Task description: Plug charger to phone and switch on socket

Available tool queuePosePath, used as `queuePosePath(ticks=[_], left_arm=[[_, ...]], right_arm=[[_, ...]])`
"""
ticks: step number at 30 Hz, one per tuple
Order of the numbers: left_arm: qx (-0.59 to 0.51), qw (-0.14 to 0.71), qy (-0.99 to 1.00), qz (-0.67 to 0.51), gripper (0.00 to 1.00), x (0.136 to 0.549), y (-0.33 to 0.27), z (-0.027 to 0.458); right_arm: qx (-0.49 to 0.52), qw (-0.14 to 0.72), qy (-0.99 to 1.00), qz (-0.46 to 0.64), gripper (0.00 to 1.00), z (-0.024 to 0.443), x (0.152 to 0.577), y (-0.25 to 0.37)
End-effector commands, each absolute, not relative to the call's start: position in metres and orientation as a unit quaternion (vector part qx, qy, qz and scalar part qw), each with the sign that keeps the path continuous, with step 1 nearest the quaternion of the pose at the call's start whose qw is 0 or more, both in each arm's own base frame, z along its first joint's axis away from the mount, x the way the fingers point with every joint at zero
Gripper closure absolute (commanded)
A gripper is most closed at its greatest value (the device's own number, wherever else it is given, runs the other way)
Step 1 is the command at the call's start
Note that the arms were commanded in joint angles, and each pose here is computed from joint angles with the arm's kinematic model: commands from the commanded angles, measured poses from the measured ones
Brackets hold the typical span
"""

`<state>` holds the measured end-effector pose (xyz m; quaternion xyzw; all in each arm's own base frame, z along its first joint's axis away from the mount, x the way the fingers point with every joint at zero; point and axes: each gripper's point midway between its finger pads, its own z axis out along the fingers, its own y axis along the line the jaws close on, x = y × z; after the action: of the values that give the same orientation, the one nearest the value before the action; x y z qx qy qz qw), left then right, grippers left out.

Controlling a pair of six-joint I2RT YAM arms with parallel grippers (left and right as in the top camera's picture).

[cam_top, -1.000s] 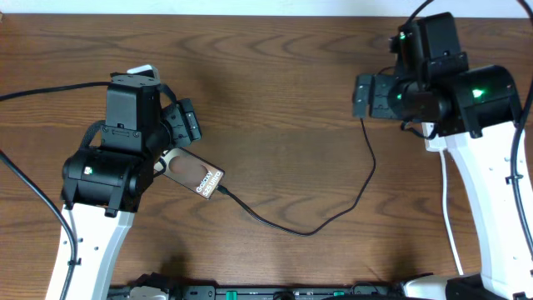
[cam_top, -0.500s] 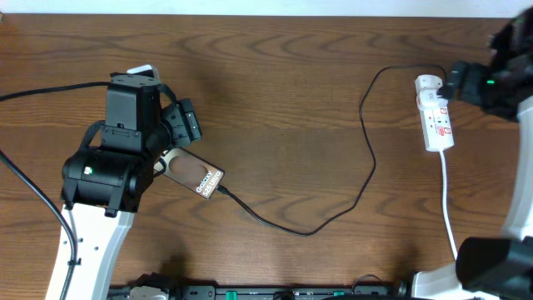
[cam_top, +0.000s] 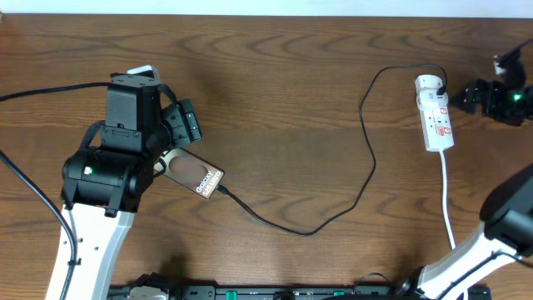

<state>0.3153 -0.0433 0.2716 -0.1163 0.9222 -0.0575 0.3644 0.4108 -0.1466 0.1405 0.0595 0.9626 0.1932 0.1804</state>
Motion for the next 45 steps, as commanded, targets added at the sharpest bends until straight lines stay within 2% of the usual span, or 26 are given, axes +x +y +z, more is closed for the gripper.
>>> queuePosePath(ticks=[1,18,23,38,45], left_arm=[[-0.119,0.374,0.918,-0.052,0.15,0.317,-0.041,0.279],[-0.119,0.372,0.919,-0.051,0.15,0.316,-0.041,0.279],[-0.119,0.373,0.919,-0.051,0.15,0.316,-0.041,0.279],[-0.119,0.371,0.920,-0.051,0.15,0.315,-0.041,0.278],[-0.119,0.369,0.920,-0.050,0.15,0.315,-0.041,0.277]], right_arm=[[-0.003,0.201,0.954,0.224,0.01,0.126,0.424,-0.136],[-0.049,0.223,0.955,0.188,0.01,0.101,0.459,-0.129],[-0.020,0.212,0.959,0.188,0.01,0.084,0.468,-0.127],[-0.005,0.167,0.963,0.212,0.01,0.044,0.464,-0.119],[0.001,0.158,0.963,0.216,0.01,0.038,0.463,-0.116]])
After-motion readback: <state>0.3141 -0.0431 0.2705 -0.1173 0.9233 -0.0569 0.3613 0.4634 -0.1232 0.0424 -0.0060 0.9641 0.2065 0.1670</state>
